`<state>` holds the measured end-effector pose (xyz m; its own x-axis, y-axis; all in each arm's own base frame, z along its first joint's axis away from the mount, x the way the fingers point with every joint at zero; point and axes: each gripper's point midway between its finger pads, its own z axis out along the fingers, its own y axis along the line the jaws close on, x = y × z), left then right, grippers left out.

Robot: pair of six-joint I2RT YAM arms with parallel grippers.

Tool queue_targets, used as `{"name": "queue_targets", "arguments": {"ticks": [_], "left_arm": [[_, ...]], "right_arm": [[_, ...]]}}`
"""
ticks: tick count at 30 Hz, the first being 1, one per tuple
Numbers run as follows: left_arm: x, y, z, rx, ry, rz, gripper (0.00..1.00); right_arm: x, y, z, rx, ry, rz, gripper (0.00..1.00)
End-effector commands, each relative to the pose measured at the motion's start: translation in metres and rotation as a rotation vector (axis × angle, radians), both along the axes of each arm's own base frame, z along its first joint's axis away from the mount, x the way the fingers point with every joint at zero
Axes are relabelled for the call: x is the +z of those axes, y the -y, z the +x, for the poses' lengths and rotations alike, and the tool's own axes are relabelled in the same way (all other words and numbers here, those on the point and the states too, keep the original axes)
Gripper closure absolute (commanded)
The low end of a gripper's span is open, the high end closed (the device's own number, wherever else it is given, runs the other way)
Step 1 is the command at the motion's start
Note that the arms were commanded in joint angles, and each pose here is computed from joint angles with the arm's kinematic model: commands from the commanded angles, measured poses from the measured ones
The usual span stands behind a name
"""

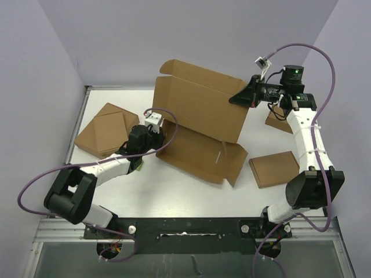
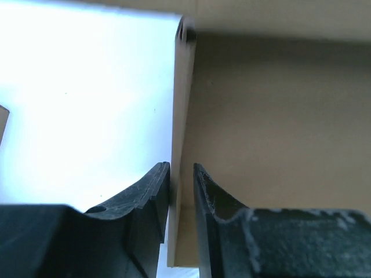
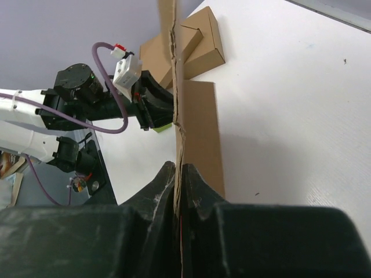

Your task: Fold the paper box

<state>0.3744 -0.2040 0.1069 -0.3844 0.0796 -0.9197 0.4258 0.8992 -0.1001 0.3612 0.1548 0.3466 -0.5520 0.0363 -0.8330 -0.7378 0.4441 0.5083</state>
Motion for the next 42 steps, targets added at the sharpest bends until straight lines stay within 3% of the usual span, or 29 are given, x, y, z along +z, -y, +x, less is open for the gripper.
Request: {"name": "queue_targets", "arguments": {"ticks": [1,7,13,21,28,36,40,42], "left_arm": [[0.027,0.0,-0.018,-0.011,0.008,-0.069,0.75],[0.031,0.004,-0.024,-0.035,0.002,-0.097,0.69],[0.022,0.001,-0.018,-0.023,-0.006,-0.066,0.53],[0.015,0.001,0.009,0.005,-0.024,-0.032,0.52],[0.012,0.001,0.029,0.048,-0.014,0.0,0.61],[0.011,0.001,0.035,0.063,-0.008,-0.006,0.61],[0.011,0.004,0.038,0.064,-0.001,-0.012,0.89],[0.008,0.005,0.038,0.062,-0.005,-0.01,0.93]], "right_arm": [[0.03,-0.003,-0.009,0.016,0.093,0.045,1.0],[0.025,-0.003,-0.01,0.025,0.072,0.059,1.0],[0.019,-0.001,-0.008,0.02,0.055,0.063,1.0],[0.015,-0.001,-0.006,0.021,0.046,0.064,1.0],[0.014,0.0,-0.004,0.019,0.045,0.065,1.0],[0.011,0.001,-0.002,0.017,0.04,0.064,1.0],[0.011,0.001,-0.001,0.018,0.036,0.066,1.0],[0.011,0.001,-0.002,0.019,0.037,0.066,1.0]]}}
